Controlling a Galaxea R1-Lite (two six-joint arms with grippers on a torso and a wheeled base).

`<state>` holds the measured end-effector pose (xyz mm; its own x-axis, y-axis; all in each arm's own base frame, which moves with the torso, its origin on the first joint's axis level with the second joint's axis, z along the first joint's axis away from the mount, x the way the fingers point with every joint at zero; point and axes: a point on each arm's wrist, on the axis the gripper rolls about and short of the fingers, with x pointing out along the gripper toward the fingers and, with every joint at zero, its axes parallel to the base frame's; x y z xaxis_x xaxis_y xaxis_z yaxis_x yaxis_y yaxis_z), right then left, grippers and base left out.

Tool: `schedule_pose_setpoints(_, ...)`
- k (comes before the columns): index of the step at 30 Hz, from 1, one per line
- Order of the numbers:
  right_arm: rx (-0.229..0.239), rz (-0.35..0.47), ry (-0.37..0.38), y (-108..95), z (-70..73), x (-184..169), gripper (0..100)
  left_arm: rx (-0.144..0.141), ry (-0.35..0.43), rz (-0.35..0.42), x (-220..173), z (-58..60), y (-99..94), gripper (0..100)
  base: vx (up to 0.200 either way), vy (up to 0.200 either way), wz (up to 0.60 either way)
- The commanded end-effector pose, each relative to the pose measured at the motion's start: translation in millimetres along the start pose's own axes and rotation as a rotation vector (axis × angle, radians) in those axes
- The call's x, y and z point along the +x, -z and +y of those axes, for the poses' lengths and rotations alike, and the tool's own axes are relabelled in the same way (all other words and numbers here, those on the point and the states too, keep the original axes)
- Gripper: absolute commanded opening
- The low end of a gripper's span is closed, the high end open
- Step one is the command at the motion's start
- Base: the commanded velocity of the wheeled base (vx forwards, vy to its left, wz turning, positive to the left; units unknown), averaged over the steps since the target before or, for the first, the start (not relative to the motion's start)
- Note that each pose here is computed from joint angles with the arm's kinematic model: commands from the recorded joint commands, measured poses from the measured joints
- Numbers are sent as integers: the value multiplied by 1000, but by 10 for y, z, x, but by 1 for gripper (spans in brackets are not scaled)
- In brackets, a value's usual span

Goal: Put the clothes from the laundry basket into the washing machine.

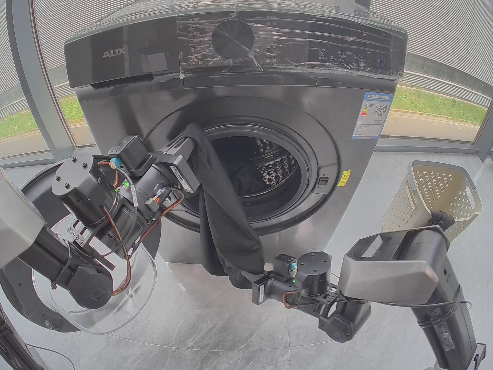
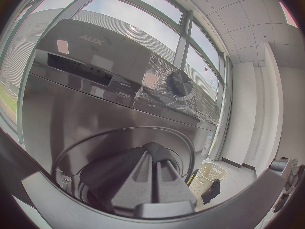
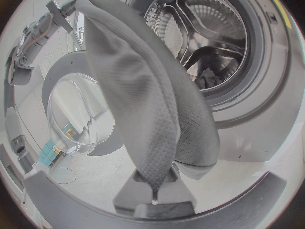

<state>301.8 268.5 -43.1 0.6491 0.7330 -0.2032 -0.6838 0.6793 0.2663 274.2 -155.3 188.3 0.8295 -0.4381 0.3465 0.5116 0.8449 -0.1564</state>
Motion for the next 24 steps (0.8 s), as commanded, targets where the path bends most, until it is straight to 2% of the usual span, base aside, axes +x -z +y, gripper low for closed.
schedule_pose_setpoints(1, -37, -38, 21, -633, 119, -980, 0, 22, -49, -26, -13, 211, -97, 0, 0, 0, 0)
schedule_pose_setpoints(4, -38, -40, -6, -768, 199, -1328, 0, 31, -53, -36, -16, 272, -137, 0, 0, 0, 0)
schedule_pose_setpoints(5, -44, -66, -10, -868, 201, -1474, 0, 37, -53, -37, -20, 319, -152, 0, 0, 0, 0)
schedule_pose_setpoints(10, -77, -198, 32, -1206, 135, -1797, 0, 57, -72, -16, -96, 486, -157, 0, 0, 0, 0)
schedule_pose_setpoints(12, -80, -237, 57, -1297, 77, -1882, 0, 49, -67, -18, -121, 533, -189, 0, 0, 0, 0)
schedule_pose_setpoints(18, -99, -303, 96, -1458, -71, -1913, 0, 57, -66, -47, -167, 602, -322, 0, 0, 0, 0)
schedule_pose_setpoints(23, -116, -357, 108, -1584, -101, -1853, 0, 62, -55, -57, -166, 601, -354, 0, 0, 0, 0)
schedule_pose_setpoints(24, -122, -399, 121, -1677, -107, -1798, 0, 62, -52, -69, -154, 596, -382, 0, 0, 0, 0)
